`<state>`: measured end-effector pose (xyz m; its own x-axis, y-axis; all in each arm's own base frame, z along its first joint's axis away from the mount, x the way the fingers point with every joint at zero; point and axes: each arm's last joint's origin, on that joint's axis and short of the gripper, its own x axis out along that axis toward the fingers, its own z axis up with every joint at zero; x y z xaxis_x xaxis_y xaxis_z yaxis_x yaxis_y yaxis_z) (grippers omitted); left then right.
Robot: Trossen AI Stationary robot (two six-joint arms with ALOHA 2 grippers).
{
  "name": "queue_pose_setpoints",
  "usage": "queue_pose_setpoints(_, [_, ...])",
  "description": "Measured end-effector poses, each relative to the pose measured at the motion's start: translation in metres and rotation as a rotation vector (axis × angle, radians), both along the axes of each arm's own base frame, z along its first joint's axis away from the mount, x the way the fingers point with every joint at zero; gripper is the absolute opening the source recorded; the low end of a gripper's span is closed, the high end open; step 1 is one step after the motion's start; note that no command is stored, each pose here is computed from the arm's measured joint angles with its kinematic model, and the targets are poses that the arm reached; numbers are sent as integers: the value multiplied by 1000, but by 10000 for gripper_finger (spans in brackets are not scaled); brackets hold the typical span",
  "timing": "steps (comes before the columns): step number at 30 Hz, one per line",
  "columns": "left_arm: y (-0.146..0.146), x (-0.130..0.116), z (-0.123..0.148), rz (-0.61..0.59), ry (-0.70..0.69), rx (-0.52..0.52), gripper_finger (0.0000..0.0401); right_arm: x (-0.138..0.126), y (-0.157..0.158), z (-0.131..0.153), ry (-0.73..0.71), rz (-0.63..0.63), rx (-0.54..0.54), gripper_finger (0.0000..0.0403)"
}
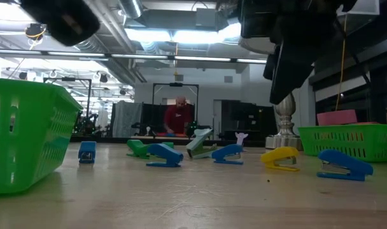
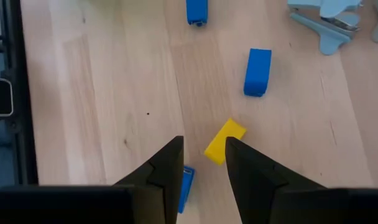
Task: Pick and place Stapler, Stapler remover, tape
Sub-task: Move the left green bin to the center of the table
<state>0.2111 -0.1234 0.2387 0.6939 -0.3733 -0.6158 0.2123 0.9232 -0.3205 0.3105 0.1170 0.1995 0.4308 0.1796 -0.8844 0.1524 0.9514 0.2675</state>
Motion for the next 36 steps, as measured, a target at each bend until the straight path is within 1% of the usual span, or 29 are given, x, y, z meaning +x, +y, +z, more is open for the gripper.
queue_pose_setpoints(4, [-22,5,-20,-60,46,22,18,-2,5,0,-7,-59,-16,122])
queue_pose_setpoints(6, [-31,8,-29,-78,53,27,6,-3,7,0,-12,-79,-21,122])
queue_pose_setpoints(11, [-42,17,-50,-99,87,58,2,-5,14,0,-18,-134,-15,122])
queue_pose_setpoints(16, [-46,28,-74,-100,250,148,2,-8,21,1,-19,-168,9,122])
queue_pose_setpoints(20, [-48,43,-82,-115,334,228,1,-9,24,1,-20,-168,17,122])
queue_pose_setpoints(24, [-44,60,-87,-131,363,286,2,-10,26,1,-20,-163,16,122])
queue_pose_setpoints(28, [-30,74,-87,-143,360,337,1,-10,25,1,-23,-160,-2,122])
queue_pose_setpoints(29, [-25,77,-87,-132,360,353,2,-10,25,1,-26,-148,-8,122])
queue_pose_setpoints(33, [0,88,-84,-18,349,455,2,-10,25,1,-29,-124,-22,122])
queue_pose_setpoints(36, [17,96,-84,29,332,492,2,-10,25,1,-28,-124,-22,123])
